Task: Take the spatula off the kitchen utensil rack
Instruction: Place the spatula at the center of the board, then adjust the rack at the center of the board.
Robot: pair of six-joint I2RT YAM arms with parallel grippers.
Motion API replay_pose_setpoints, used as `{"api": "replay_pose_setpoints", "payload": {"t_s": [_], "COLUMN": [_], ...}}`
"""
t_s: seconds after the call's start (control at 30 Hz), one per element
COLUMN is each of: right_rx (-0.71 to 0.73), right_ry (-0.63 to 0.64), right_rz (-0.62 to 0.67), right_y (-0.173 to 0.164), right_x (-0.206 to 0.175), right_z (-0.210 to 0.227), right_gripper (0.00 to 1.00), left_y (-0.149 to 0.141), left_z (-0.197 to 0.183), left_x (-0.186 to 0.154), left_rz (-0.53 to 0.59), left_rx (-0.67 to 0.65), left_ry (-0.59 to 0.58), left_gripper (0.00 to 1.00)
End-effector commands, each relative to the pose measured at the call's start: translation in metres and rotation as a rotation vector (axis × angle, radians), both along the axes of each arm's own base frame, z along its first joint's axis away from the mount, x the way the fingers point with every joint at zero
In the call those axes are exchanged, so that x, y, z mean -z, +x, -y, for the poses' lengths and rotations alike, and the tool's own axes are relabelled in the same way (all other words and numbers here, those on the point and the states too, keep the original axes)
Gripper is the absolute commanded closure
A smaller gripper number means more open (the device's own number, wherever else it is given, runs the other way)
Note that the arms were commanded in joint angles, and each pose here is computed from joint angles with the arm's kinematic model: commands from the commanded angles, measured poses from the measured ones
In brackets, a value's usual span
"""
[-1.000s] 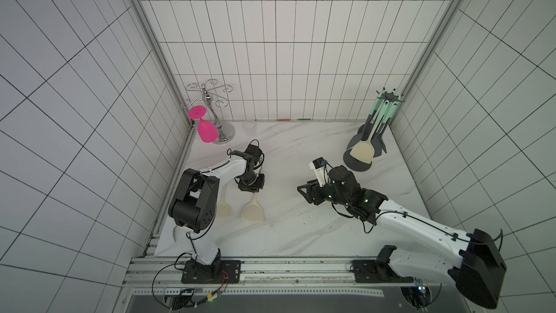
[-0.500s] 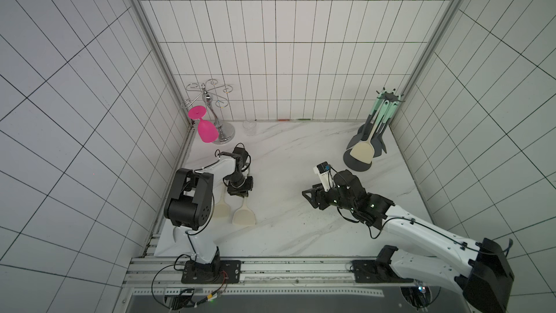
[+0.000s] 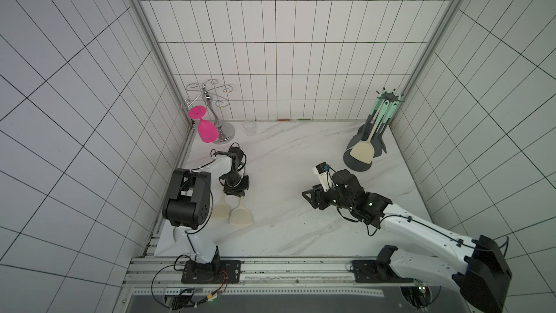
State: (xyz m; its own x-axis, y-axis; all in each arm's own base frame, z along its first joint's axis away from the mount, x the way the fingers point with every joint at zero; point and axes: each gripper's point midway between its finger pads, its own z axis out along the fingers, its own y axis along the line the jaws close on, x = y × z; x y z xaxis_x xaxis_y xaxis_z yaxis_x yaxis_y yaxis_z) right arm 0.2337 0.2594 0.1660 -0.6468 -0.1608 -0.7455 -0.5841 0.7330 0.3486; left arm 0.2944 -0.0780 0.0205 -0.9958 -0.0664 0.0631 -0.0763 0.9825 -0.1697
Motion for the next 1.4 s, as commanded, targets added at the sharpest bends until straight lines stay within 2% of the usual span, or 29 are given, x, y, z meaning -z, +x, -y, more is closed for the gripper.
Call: {"api": "replay_pose_setpoints", "payload": {"t_s": [0.0, 0.03, 0.17, 0.27, 0.4, 0.6, 0.8, 0.9, 1.1, 1.3, 1.37], "right_rx": [-0.015, -0.016, -0.019, -0.009, 0.021, 0.040, 0.165, 0.246, 0.413, 0.553, 0.671], "right_ry": [-0.016, -0.014, 0.002, 0.019, 0.022, -0.011, -0.060, -0.072, -0.122, -0.195, -0.206], "right_rz": [-0.007, -0.007, -0.012, -0.003, 0.022, 0.050, 0.081, 0.093, 0.115, 0.133, 0.125], "right_y": [0.001, 0.001, 0.000, -0.001, 0.001, 0.002, 0.011, 0.020, 0.038, 0.060, 0.069], "right_x": [0.002, 0.001, -0.005, -0.012, -0.017, -0.030, -0.047, -0.055, -0.068, -0.096, -0.118], "right_z": [0.000, -0.001, -0.002, 0.000, 0.007, 0.018, 0.049, 0.066, 0.107, 0.155, 0.184], "right_gripper": [0.37, 0.37, 0.37, 0.37, 0.36, 0.36, 0.34, 0.33, 0.30, 0.29, 0.27], "left_y": [0.013, 0.014, 0.021, 0.019, 0.023, 0.035, 0.036, 0.035, 0.036, 0.032, 0.045], "left_z": [-0.006, -0.006, -0.011, -0.015, -0.015, -0.008, 0.003, 0.024, 0.103, 0.173, 0.193], "left_x": [-0.002, -0.002, -0.005, -0.007, -0.013, -0.039, -0.066, -0.079, -0.113, -0.152, -0.173], "left_rz": [0.020, 0.020, 0.035, 0.044, 0.067, 0.176, 0.259, 0.292, 0.420, 0.578, 0.672], "left_rx": [-0.021, -0.025, -0.041, -0.040, -0.043, -0.047, -0.018, 0.042, 0.244, 0.358, 0.345], "left_ry": [0.013, 0.013, 0.042, 0.057, 0.059, 0.011, -0.003, -0.004, -0.045, -0.185, -0.252], "left_gripper": [1.00, 1.00, 0.76, 0.68, 0.65, 0.65, 0.63, 0.63, 0.62, 0.61, 0.61]}}
